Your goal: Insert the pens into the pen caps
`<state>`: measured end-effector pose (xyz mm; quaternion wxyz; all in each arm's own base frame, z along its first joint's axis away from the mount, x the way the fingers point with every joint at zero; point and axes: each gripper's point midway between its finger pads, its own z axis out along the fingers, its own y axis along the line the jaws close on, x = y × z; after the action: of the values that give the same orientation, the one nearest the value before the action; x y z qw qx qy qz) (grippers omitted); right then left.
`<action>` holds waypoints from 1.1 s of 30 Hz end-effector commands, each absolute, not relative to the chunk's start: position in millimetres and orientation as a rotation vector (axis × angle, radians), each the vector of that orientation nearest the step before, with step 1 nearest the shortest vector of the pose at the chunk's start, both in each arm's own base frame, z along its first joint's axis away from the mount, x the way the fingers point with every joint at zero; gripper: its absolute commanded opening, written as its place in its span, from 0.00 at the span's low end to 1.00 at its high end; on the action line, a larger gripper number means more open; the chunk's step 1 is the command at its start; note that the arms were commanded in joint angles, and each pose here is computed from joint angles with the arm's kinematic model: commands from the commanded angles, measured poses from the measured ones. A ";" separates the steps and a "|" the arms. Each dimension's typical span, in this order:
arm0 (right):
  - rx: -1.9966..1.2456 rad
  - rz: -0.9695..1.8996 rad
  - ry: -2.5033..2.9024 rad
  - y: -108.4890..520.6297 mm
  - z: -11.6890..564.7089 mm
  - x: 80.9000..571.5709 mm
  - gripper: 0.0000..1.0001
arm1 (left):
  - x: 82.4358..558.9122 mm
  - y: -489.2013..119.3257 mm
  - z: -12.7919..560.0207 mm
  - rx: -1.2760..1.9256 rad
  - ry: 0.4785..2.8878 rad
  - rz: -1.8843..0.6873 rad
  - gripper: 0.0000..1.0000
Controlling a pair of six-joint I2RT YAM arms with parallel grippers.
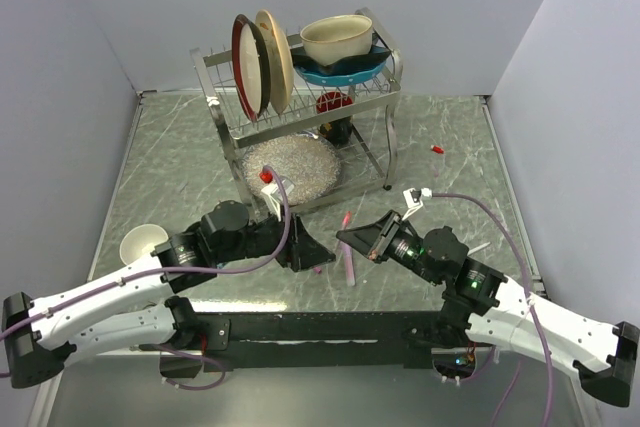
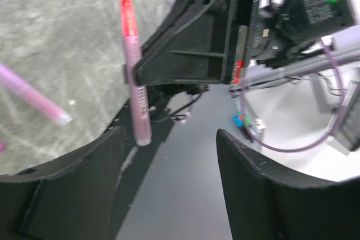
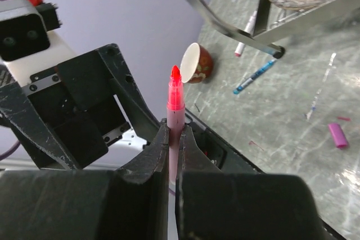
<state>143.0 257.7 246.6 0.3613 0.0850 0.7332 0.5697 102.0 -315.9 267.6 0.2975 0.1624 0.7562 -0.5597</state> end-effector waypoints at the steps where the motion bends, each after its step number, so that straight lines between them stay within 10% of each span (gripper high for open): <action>1: 0.173 1.519 1.777 262.5 278.1 142.6 0.00 | 89.0 -324.0 288.1 0.469 1.923 -1.634 0.69; 33: 0.085 1.536 1.772 274.3 293.9 127.3 0.00 | 108.9 -316.6 267.7 0.451 2.024 -1.416 0.70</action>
<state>132.1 273.8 245.9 0.3683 0.0421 0.7402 0.5610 101.6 -319.7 245.9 0.2732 0.1630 0.7768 -0.5434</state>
